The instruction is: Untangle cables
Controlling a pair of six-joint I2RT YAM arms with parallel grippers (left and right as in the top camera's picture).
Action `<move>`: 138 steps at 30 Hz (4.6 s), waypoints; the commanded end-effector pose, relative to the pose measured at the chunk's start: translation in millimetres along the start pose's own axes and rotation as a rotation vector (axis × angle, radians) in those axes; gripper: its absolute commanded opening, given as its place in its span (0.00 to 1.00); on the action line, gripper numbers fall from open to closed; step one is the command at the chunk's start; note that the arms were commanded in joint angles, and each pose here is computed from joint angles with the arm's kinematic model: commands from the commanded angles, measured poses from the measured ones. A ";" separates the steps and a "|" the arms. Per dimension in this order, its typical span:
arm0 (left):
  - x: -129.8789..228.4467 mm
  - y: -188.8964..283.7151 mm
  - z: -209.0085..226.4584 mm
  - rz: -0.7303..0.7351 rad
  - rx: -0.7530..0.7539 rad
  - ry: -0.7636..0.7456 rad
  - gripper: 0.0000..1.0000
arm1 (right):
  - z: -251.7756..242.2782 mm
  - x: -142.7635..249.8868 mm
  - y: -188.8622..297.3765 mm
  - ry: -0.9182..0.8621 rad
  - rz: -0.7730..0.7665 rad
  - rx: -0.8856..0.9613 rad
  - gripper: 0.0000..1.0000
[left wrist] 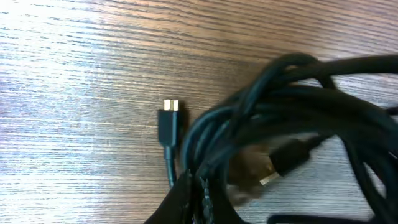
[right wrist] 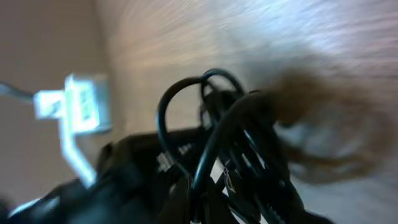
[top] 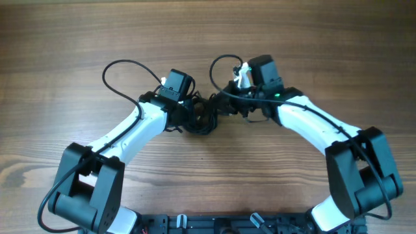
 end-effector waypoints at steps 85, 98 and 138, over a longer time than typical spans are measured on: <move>6.0 1.3 1.7 0.114 0.181 -0.120 0.04 | 4.1 -13.9 29.1 0.683 -0.058 -0.052 0.61; 10.4 0.8 -10.0 0.117 0.155 0.162 0.04 | 67.5 -2.4 75.1 0.583 -0.145 -0.172 0.04; 5.0 45.6 -48.1 0.114 0.544 -0.054 0.04 | 30.9 3.2 -0.8 0.564 -0.191 0.285 0.38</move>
Point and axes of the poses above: each gripper's point midway between its finger pads, its own y axis back along the fingers, its own z axis along the line the jaws close on, x = y × z, the point moved 7 cm from there along y, back along the fingers, and after that the axes turned 5 degrees about y, right-handed, at the moved point
